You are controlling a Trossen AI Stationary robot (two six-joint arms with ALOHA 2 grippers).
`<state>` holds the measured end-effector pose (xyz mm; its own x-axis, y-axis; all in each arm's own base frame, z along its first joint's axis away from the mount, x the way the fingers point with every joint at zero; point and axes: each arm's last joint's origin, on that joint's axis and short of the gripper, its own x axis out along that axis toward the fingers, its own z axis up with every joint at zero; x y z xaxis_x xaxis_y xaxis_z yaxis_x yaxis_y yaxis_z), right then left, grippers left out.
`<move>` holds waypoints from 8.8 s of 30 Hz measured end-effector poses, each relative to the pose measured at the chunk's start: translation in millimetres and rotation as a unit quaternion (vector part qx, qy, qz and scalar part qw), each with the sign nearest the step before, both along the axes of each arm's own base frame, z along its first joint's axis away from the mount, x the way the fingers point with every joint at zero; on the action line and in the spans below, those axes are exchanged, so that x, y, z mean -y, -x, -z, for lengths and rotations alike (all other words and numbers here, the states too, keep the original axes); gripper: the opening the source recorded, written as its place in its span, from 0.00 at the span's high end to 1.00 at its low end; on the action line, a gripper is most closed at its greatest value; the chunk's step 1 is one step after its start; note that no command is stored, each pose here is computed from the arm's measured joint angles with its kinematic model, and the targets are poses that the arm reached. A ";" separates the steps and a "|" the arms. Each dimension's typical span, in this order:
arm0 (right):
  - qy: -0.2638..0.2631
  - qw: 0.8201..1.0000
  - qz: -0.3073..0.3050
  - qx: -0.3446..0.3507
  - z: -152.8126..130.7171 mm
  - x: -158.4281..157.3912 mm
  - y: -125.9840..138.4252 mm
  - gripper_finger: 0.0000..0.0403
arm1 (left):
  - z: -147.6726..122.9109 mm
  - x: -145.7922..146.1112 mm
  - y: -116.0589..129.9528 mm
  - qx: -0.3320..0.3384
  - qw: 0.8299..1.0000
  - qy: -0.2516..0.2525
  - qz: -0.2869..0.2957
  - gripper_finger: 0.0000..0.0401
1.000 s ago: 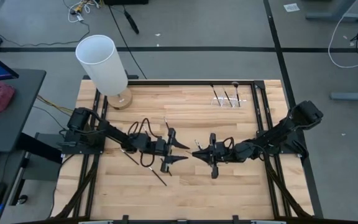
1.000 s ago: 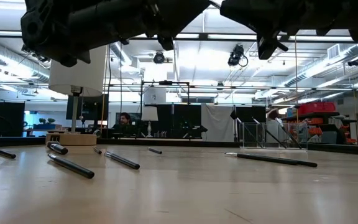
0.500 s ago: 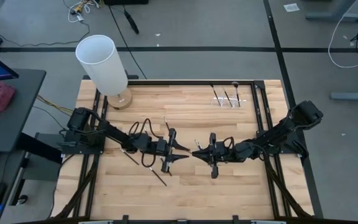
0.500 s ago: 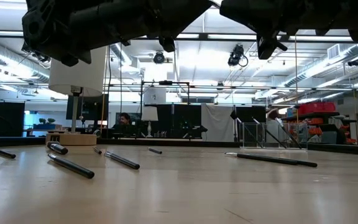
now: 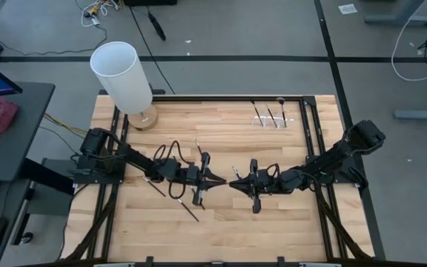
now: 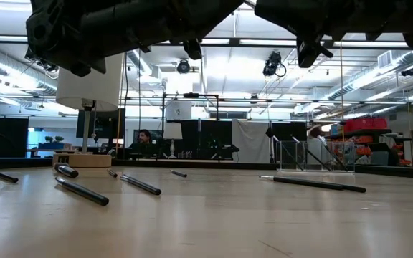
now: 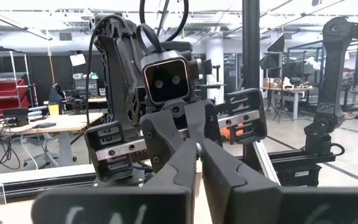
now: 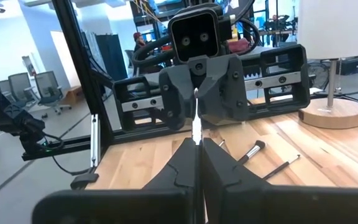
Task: Put items in baskets/containers
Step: Put the eyeshadow brush into the transparent organizer, then put the powder brush into the transparent organizer
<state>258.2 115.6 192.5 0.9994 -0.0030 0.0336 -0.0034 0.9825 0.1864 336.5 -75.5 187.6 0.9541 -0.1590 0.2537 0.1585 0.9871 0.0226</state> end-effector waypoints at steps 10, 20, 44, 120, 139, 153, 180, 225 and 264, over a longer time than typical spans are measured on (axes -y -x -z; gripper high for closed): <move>0.009 1.000 0.007 -0.023 4.7 0.2 0.1 0.94 | 4.2 0.8 -0.9 -0.021 1.000 -0.009 0.012 0.99; -0.032 0.982 0.046 -0.181 13.1 13.9 18.1 0.62 | 28.6 -6.2 -4.5 -0.147 0.989 -0.020 -0.004 0.99; 0.095 0.934 0.050 -0.341 1.0 1.0 -41.9 0.68 | 30.9 -19.5 -6.8 -0.160 0.987 -0.014 -0.028 0.97; 0.010 0.844 0.434 -0.314 7.8 246.8 115.3 0.97 | 38.9 -2.9 -2.6 -0.207 0.977 0.035 -0.021 0.71; -0.005 0.830 0.424 -0.364 29.4 253.0 107.8 0.95 | 38.8 0.1 -2.0 -0.209 0.977 0.047 -0.016 0.71; -0.015 0.825 0.425 -0.371 34.9 254.7 106.0 0.92 | 38.8 0.6 -1.9 -0.209 0.977 0.047 -0.015 0.71; 0.030 0.890 0.373 -0.260 -48.0 233.2 72.4 0.63 | 38.8 0.5 -1.9 -0.209 0.977 0.048 -0.015 0.71; 0.009 0.967 0.196 -0.164 80.2 63.8 -0.8 0.90 | 25.8 -10.4 158.7 -0.518 0.625 0.347 -0.469 0.51; -0.004 0.968 0.196 -0.156 79.0 63.7 -1.2 0.90 | 80.3 -15.6 136.6 -0.510 0.617 0.315 -0.510 0.87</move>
<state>259.4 52.0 113.5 0.8824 -0.3838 -0.2721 0.4282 0.8948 0.1264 199.8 -59.9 107.3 0.1894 0.4803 -0.8564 -0.9379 0.3467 -0.0129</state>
